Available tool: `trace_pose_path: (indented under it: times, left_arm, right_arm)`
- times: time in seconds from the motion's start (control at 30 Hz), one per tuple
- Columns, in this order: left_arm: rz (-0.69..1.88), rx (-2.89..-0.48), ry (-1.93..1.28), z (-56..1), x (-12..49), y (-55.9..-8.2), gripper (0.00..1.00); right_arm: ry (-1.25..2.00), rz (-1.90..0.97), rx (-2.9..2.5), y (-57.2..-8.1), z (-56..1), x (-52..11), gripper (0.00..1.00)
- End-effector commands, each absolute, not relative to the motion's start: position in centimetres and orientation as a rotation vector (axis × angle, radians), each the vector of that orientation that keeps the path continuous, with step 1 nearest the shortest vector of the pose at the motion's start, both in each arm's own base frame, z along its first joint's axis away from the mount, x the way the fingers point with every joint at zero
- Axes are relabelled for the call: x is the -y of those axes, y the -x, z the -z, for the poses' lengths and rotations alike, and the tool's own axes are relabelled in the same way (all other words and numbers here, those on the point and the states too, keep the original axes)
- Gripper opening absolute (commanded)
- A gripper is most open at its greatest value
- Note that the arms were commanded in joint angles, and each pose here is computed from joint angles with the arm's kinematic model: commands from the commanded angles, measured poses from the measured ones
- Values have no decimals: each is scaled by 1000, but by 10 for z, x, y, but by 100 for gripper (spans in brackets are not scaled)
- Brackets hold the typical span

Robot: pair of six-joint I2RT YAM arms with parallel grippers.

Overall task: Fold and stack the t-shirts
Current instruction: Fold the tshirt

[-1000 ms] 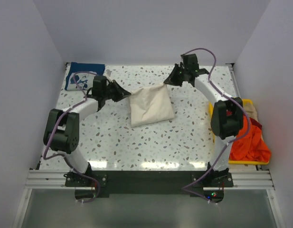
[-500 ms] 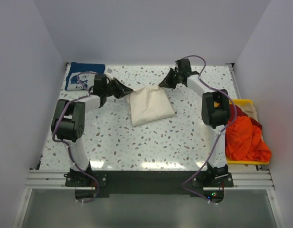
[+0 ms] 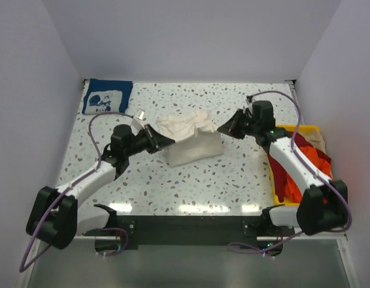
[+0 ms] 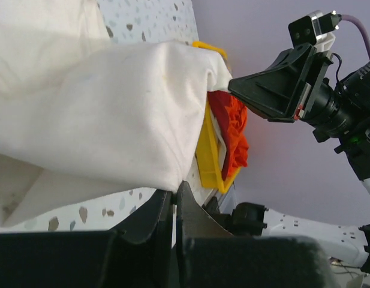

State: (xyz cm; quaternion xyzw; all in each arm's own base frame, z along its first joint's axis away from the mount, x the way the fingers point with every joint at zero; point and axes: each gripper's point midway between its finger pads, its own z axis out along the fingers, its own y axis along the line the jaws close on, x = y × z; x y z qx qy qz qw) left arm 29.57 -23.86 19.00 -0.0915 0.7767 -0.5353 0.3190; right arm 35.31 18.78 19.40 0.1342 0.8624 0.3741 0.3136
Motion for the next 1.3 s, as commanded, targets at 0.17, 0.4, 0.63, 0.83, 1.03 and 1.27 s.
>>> trace_pose_path:
  times: [0.17, 0.4, 0.63, 0.83, 1.03, 1.27]
  left_arm:
    - [1399, -2215, 278, -108, 232, -179, 0]
    - [1437, -2395, 230, -60, 234, -114, 0]
    - [1430, -2548, 62, -50, 251, -77, 0]
    - [1426, -2617, 20, -50, 263, -51, 0]
    - [1401, -2579, 31, -68, 266, -57, 0]
    - [1375, -2486, 50, -101, 278, -85, 0]
  right_arm:
    - [-422, -870, -2477, -198, -100, -141, 0]
    - [-496, -834, -2571, -123, -57, -122, 0]
    - [-463, -735, -2654, -82, -64, -104, 0]
    - [-449, -675, -2639, -75, -76, -94, 0]
    - [-430, -670, -2589, -82, -91, -93, 0]
    - [-410, -744, -2455, -130, -135, -108, 0]
